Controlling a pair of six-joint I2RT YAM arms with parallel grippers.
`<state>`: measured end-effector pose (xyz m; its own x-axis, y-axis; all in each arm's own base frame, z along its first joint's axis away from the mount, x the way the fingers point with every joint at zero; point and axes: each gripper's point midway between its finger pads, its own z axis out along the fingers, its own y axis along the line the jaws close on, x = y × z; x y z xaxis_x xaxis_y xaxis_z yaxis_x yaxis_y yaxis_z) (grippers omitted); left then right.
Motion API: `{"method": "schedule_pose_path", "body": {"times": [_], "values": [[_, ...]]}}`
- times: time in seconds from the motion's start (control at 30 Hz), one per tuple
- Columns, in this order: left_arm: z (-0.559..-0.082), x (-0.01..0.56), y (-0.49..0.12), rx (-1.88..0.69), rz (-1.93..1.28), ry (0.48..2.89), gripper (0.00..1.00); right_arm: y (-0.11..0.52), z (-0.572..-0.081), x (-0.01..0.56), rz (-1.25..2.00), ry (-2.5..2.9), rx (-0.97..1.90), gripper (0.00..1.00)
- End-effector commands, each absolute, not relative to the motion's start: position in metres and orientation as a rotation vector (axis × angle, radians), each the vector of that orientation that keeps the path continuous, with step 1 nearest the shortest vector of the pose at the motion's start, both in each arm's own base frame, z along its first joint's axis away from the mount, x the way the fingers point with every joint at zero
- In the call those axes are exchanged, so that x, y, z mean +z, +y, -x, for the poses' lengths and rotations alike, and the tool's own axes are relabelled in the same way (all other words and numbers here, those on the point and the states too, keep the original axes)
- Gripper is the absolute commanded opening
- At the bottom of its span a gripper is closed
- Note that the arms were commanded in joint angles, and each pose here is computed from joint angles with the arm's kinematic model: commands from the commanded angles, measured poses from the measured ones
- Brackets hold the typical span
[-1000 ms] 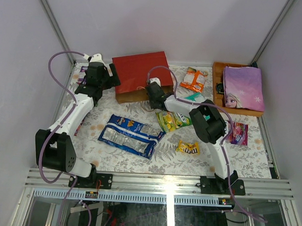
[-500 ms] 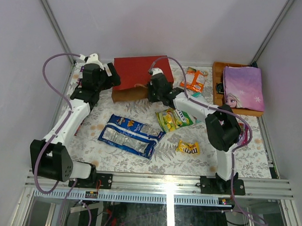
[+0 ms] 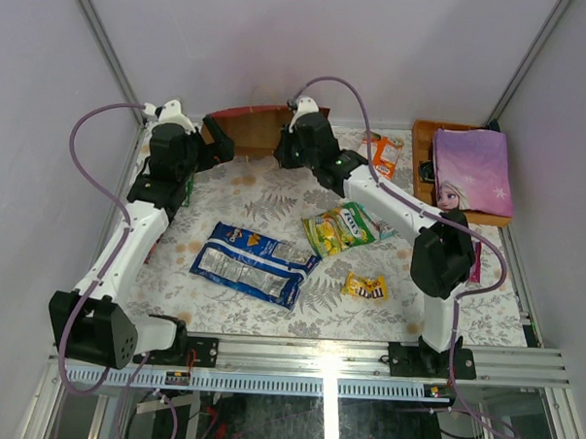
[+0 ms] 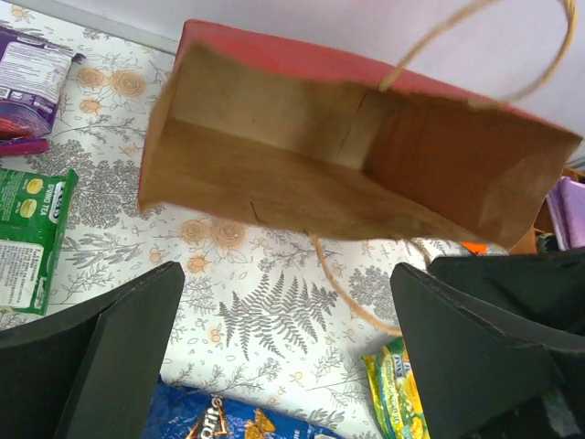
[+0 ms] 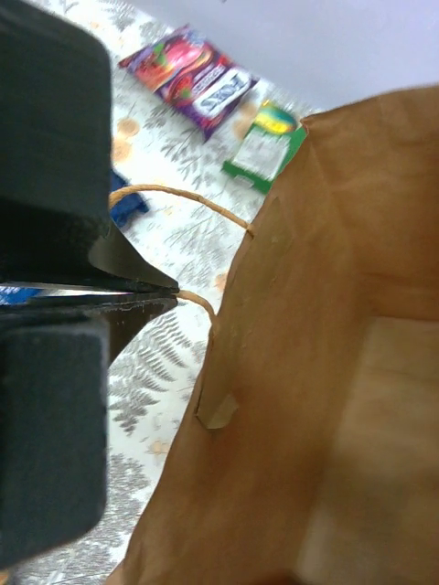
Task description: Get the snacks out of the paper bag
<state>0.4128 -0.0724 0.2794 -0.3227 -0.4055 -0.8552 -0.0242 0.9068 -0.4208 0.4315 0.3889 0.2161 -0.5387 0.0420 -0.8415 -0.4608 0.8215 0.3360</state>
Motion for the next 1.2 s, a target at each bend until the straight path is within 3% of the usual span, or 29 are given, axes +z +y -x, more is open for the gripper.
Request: {"method": "schedule_pose_path", "body": {"times": [0.0,0.17,0.37,0.6,0.67,0.73,0.77,0.93,1.0,1.17], "values": [[-0.404,0.322,-0.080,-0.459,0.297,1.781,0.97,0.399,-0.441,0.291,0.306,1.892,0.734,0.00],[-0.399,0.329,-0.076,-0.451,0.319,1.762,0.99,0.399,-0.456,0.310,0.288,1.844,0.725,0.00],[-0.404,0.320,-0.077,-0.452,0.321,1.772,1.00,0.394,-0.485,0.292,0.255,1.890,0.734,0.00],[-0.411,0.303,-0.079,-0.456,0.332,1.791,1.00,0.390,-0.483,0.283,0.254,1.906,0.739,0.00],[-0.413,0.301,-0.079,-0.456,0.335,1.797,1.00,0.390,-0.479,0.291,0.267,1.895,0.752,0.13],[-0.413,0.301,-0.078,-0.454,0.342,1.793,1.00,0.390,-0.472,0.303,0.291,1.881,0.774,0.43],[-0.412,0.301,-0.078,-0.454,0.349,1.790,1.00,0.389,-0.468,0.310,0.299,1.872,0.783,0.54],[-0.413,0.293,-0.073,-0.436,0.379,1.788,1.00,0.377,-0.440,0.344,0.327,1.815,0.834,0.88],[-0.415,0.287,-0.073,-0.431,0.389,1.793,1.00,0.370,-0.424,0.355,0.341,1.787,0.863,0.94],[-0.422,0.268,-0.070,-0.412,0.414,1.830,1.00,0.347,-0.381,0.347,0.354,1.761,0.921,0.98]]}}
